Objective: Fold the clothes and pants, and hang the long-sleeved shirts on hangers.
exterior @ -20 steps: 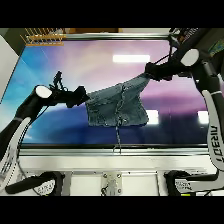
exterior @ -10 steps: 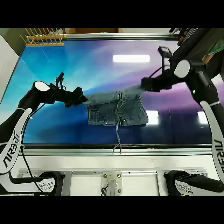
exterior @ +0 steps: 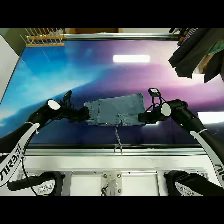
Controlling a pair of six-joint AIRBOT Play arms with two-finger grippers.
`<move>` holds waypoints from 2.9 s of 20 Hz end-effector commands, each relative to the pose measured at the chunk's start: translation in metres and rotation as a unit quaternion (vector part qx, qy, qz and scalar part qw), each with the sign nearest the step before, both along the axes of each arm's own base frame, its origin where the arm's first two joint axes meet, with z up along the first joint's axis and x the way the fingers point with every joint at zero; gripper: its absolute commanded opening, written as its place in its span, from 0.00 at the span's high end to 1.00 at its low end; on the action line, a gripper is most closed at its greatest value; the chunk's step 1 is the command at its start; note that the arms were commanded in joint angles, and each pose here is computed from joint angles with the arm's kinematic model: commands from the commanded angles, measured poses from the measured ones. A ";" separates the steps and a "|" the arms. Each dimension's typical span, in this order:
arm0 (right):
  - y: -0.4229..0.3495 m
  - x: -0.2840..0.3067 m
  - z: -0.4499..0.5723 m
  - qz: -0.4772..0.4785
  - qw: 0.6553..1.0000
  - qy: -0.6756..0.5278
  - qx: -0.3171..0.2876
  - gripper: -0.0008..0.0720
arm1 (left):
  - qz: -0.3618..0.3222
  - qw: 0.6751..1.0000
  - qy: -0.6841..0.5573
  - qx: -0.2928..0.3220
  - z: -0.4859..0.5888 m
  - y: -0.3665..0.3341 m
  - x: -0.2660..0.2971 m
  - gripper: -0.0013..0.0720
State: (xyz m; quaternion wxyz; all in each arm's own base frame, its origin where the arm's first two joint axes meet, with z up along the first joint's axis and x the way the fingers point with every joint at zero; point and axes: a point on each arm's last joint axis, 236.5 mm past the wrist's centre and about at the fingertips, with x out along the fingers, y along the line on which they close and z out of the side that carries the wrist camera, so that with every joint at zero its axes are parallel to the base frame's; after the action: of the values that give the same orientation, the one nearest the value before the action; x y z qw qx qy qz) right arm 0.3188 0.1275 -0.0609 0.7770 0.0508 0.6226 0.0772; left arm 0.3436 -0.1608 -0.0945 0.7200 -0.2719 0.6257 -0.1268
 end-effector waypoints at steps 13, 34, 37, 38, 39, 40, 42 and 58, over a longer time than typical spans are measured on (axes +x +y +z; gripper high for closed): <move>-0.092 0.045 0.058 -0.110 0.979 0.018 0.169 0.03 | -0.022 0.991 -0.130 -0.031 0.137 0.006 0.014 0.49; 0.054 0.103 -0.036 0.002 0.931 0.070 0.357 0.95 | -0.089 0.982 -0.160 -0.047 0.152 -0.059 -0.009 0.95; -0.006 0.133 0.000 -0.014 0.950 -0.001 0.311 0.95 | -0.090 0.982 -0.160 -0.047 0.152 -0.059 -0.009 0.95; -0.046 0.142 0.014 -0.040 0.961 -0.025 0.273 0.95 | -0.089 0.982 -0.160 -0.047 0.152 -0.059 -0.009 0.95; -0.092 0.148 0.028 -0.076 0.969 -0.047 0.229 0.95 | -0.089 0.982 -0.160 -0.047 0.152 -0.059 -0.009 0.95; -0.137 0.149 0.040 -0.111 0.974 -0.066 0.188 0.95 | -0.089 0.982 -0.160 -0.047 0.152 -0.059 -0.009 0.95; -0.231 0.139 0.063 -0.204 0.966 -0.107 0.114 0.95 | -0.088 0.982 -0.159 -0.046 0.151 -0.059 -0.008 0.95; -0.375 -0.079 -0.001 -0.546 0.838 0.018 0.005 0.93 | -0.096 0.989 -0.096 -0.050 0.116 -0.079 -0.018 0.95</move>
State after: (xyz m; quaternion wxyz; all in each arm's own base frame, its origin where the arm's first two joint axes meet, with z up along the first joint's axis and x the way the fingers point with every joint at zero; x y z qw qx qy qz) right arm 0.2677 -0.2666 -0.0369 0.7095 0.3817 0.4800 -0.3472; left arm 0.3271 -0.2383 0.0219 0.7487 -0.2344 0.5674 -0.2502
